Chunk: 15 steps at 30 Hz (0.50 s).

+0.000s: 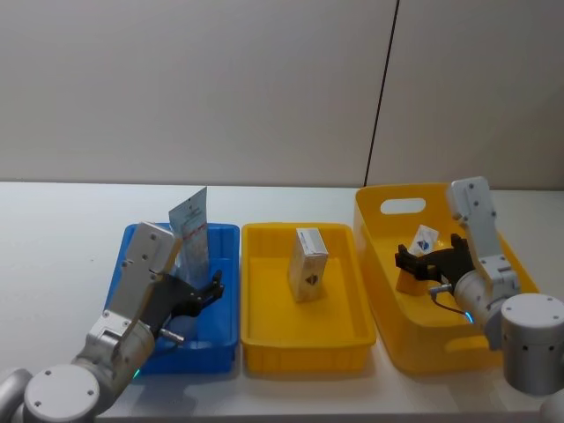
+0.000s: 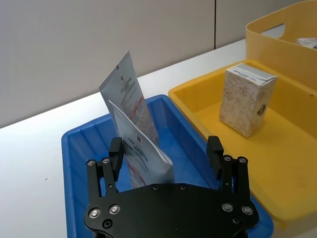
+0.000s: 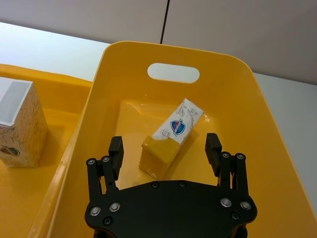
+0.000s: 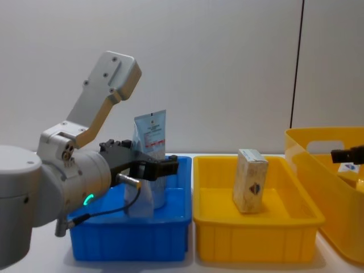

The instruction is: Bimanual collaborative sorting of washing and personal care products

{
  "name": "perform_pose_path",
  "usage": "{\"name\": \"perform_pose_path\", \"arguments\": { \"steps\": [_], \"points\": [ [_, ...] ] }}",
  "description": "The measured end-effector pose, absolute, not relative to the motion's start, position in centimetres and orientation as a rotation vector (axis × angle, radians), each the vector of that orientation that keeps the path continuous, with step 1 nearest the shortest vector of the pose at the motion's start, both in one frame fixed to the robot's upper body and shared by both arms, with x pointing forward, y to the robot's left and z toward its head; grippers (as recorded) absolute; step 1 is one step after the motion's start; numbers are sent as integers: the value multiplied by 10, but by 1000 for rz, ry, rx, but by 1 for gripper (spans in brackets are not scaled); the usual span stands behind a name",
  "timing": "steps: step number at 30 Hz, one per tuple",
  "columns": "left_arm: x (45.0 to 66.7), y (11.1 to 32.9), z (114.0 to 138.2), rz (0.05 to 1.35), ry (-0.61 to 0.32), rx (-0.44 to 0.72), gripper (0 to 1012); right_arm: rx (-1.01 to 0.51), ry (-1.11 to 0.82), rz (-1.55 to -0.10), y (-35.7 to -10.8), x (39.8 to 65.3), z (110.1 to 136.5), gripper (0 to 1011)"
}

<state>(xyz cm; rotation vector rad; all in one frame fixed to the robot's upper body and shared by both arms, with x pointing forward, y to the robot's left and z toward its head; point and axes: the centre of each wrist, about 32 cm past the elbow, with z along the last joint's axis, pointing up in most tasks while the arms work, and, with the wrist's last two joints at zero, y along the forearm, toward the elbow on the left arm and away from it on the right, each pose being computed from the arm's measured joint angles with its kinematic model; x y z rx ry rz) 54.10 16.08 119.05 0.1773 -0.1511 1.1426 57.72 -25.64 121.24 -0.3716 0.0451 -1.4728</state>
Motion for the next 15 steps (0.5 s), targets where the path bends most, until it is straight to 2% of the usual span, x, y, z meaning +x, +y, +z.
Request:
{"name": "perform_pose_path", "arguments": {
  "steps": [7, 15],
  "points": [
    [548, 161, 1193, 1144, -161, 177, 989, -372, 45, -1473, -256, 577, 1212, 1003],
    [553, 161, 1194, 1145, -167, 177, 793, -372, 45, -1473, -256, 577, 1212, 1003]
  ]
}}
